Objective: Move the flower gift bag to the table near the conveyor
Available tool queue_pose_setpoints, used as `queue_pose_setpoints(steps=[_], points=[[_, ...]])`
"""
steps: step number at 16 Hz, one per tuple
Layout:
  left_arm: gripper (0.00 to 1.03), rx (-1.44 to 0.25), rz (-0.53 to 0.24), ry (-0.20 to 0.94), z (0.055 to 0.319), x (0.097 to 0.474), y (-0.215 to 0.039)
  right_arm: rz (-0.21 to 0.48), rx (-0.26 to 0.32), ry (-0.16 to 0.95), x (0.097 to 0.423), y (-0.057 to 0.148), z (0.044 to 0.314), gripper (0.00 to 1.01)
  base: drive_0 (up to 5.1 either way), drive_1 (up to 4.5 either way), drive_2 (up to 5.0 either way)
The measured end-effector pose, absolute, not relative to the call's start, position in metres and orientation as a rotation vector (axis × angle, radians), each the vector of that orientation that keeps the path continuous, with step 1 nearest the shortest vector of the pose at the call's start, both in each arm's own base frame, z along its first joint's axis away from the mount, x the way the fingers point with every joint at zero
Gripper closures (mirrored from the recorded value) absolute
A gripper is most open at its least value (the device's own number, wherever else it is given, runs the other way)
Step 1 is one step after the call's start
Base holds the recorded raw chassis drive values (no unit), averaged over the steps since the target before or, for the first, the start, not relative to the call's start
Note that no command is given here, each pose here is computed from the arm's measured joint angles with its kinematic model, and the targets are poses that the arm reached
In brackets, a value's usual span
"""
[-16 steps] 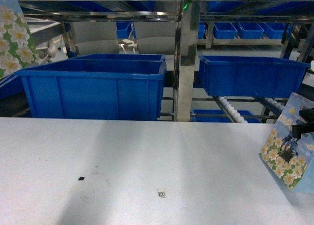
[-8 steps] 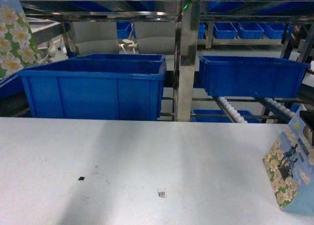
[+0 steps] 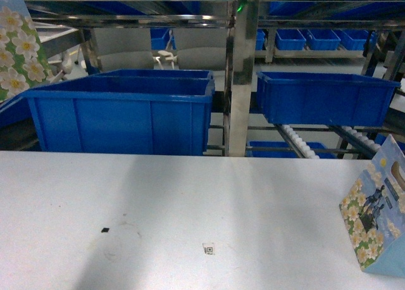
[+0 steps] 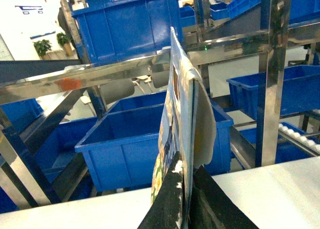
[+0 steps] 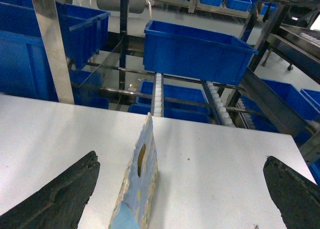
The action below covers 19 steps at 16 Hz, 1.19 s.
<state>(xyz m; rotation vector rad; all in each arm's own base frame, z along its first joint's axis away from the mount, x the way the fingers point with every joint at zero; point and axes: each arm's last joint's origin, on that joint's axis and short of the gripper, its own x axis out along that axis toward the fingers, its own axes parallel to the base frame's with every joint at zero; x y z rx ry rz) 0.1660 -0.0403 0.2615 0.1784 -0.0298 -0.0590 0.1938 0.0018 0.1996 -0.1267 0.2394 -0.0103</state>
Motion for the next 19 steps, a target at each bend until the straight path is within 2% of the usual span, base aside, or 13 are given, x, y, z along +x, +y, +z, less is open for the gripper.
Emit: queue_pose_setpoints(steps=[6,11,14,17,19], points=[[1.01,0.178,-0.059,-0.030,0.262,0.166,-0.040,-0.026,-0.132,0.234,0.119,0.003,0.213,0.03,0.0,0.00,0.0],[1.01,0.178,-0.059,-0.030,0.262,0.166,-0.040,-0.037,-0.161,0.204,0.098,0.006,0.214,0.03,0.0,0.00,0.0],[1.01,0.179,-0.058,-0.025,0.261,0.166,-0.041,-0.051,-0.168,0.199,0.098,0.004,0.213,0.03,0.0,0.00,0.0],[1.01,0.203,-0.045,0.048,0.231,0.156,-0.052,-0.050,-0.172,0.200,0.098,0.004,0.213,0.03,0.0,0.00,0.0],[1.01,0.212,-0.049,0.057,0.224,0.160,-0.062,-0.050,-0.173,0.200,0.098,0.004,0.213,0.03,0.0,0.00,0.0]])
